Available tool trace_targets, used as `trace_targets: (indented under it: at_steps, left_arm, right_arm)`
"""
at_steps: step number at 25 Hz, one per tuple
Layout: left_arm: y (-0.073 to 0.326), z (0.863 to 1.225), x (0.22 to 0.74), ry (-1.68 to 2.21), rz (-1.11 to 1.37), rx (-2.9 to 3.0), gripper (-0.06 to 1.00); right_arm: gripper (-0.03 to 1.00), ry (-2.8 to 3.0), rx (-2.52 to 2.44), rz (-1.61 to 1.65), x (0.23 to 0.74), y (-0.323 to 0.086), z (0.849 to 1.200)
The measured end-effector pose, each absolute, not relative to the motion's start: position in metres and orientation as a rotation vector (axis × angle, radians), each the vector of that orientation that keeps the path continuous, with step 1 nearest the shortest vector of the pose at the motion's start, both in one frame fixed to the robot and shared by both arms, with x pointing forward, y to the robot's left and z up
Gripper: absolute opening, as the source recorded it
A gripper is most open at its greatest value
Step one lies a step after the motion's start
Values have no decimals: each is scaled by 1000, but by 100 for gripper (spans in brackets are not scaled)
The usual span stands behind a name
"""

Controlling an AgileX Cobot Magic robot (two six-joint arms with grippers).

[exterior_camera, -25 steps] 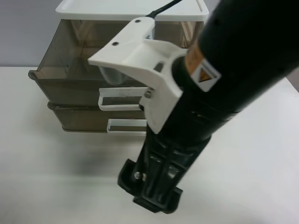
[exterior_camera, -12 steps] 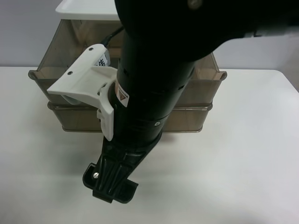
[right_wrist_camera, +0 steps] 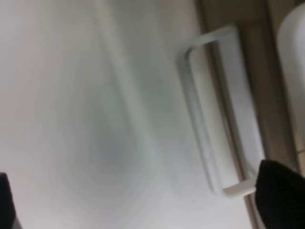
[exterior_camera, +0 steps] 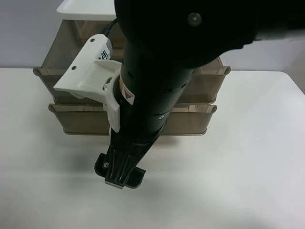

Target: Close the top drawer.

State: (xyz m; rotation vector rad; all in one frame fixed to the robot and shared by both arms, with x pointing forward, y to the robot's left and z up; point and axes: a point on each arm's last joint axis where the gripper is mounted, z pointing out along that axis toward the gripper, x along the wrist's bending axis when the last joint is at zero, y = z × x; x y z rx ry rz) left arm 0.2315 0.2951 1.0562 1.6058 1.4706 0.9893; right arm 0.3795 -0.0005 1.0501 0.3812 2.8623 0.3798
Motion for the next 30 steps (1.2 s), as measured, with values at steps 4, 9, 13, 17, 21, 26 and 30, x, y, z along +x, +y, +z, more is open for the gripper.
trace_targets:
  at_steps: [4,9,13,17,21,26,30]
  left_arm:
    - [295,1056,231,1471,989,1605,99]
    - [295,1056,231,1471,989,1605,99]
    - [295,1056,231,1471,989,1605,99]
    - [295,1056,231,1470,989,1606,99]
    - [295,1056,231,1470,989,1606,99]
    - [295,1056,231,1470,989,1606,99]
    - [295,1056,231,1470,989,1606,99]
  right_arm:
    - [99,2837,414,425,388,0,1057]
    - [99,2789,459,457,408,-6,1064]
    - [99,2762,457,467,417,-7,1066]
    - [99,2743,460,467,427,-4,1067]
    - [99,2728,453,485,435,-1,1068]
    - [99,2704,456,502,452,4,1069]
    - [99,2683,483,516,463,0,1070]
